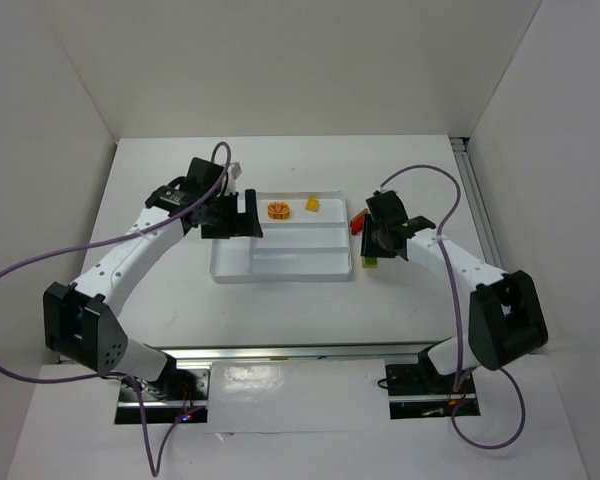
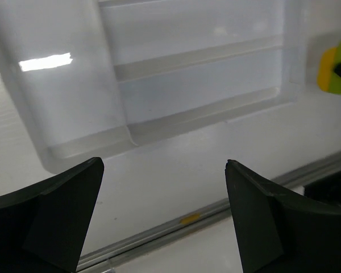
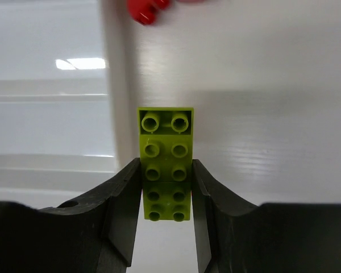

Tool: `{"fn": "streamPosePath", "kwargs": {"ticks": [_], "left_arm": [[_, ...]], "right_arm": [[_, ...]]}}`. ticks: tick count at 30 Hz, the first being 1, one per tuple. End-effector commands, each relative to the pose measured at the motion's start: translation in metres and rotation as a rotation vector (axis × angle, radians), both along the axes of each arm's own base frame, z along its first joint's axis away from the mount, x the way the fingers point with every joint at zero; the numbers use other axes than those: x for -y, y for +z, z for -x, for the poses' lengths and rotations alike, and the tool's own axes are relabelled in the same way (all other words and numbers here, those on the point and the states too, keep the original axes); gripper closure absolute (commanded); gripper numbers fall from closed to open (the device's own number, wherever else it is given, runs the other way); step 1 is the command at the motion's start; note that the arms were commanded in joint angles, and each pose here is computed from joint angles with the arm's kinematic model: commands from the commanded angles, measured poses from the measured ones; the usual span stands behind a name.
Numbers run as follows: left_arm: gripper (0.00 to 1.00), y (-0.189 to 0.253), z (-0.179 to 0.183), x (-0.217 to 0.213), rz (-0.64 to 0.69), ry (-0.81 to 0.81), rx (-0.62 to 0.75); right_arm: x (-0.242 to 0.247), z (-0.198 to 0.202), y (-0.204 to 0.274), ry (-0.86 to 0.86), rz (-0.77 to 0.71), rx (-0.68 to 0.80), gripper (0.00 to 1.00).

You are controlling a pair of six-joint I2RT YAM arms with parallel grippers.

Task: Sort the legos into containers by color

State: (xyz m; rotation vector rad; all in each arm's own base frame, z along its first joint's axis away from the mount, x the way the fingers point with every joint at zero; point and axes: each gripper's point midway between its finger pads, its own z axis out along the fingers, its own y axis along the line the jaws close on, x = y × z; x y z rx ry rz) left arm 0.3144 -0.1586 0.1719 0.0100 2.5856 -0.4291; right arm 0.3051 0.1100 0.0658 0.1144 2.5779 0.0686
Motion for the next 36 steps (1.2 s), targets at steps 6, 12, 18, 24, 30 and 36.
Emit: {"fn": "streamPosePath", "kwargs": {"ticks": [6,12,18,24,30,36], "left_arm": [[0.00,0.132,0.041,0.090,0.559,-0.535,0.277],[0.00,0.165,0.046,0.114,0.731,-0.733,0.318],[0.00,0.177,0.049,0.124,0.788,-0.836,0.376],[0.00,0.162,0.051,0.124,0.783,-0.860,0.355],[0.00,0.168,0.053,0.134,0.796,-0.903,0.376],[0.00,0.165,0.058,0.137,0.809,-0.936,0.363]], "right_arm": [[-0.088,0.004,0.187,0.459,-0.565,0.419,0.80],[-0.120,0.032,0.244,0.691,-0.807,0.490,0.80],[-0.135,0.050,0.273,0.805,-0.963,0.485,0.80],[-0.139,0.059,0.294,0.846,-1.038,0.501,0.80],[-0.143,0.063,0.302,0.878,-1.065,0.504,0.80],[-0.154,0.068,0.301,0.910,-1.081,0.491,0.80]]}}
